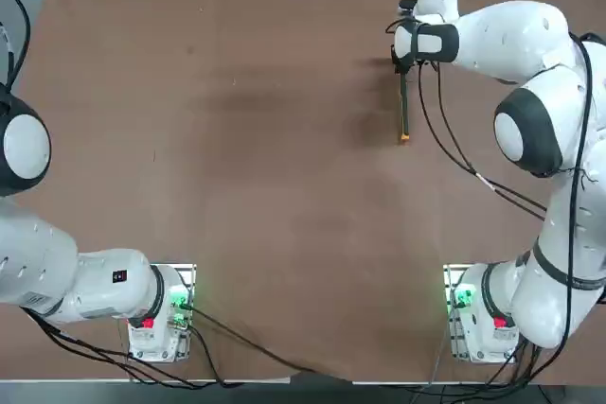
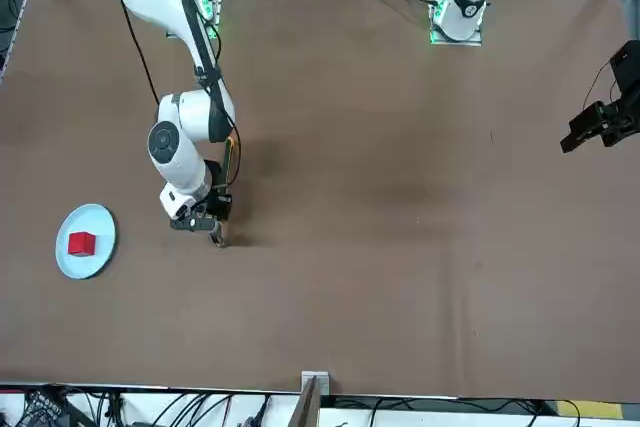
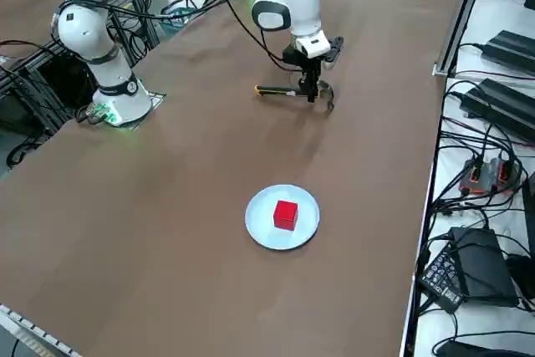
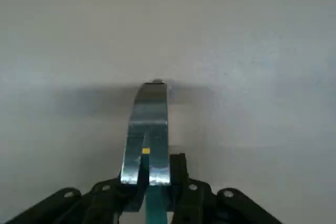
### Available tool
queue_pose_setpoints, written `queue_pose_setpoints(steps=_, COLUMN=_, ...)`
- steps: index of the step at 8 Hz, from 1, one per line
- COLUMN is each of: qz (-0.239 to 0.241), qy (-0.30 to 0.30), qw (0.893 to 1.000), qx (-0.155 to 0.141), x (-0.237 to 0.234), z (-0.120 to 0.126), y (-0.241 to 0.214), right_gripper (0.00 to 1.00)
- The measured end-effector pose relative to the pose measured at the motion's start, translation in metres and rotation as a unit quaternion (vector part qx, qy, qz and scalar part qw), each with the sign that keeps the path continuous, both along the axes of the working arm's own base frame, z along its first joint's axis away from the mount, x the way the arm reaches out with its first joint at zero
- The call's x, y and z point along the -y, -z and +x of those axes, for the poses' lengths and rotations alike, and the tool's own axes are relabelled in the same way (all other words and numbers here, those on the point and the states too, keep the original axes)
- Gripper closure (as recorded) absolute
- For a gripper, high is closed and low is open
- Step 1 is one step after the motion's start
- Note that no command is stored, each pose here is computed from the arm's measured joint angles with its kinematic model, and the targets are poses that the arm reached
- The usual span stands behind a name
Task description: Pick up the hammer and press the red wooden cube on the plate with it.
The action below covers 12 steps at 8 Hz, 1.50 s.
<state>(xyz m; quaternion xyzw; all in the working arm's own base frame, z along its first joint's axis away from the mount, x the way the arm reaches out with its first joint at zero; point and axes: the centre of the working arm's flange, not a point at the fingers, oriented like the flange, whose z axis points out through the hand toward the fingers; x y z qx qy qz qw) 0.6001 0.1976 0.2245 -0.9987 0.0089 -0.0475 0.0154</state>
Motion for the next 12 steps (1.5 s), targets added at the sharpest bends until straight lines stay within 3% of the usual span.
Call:
queue_pose_setpoints(steps=2, qz=-0.001, qy=0.001, qw=1.0, qx=-0.002, x=0.002, z=-0.001, y=0.002, right_gripper=0.79)
queue_pose_setpoints(steps=7, qz=0.005, qy=-0.001, qw=1.0, qx=0.008, x=0.0, z=0.003, y=-0.013, right_gripper=0.01)
queue_pose_setpoints(steps=9, qz=0.017, qy=0.012, qw=1.0, qx=0.01, x=0.018, z=0.012, y=-0.059, right_gripper=0.0)
queue_pose_setpoints(steps=12, qz=0.025, qy=-0.021, qw=0.999, qx=0.002, x=0.101, z=0.017, y=-0.18, right_gripper=0.0)
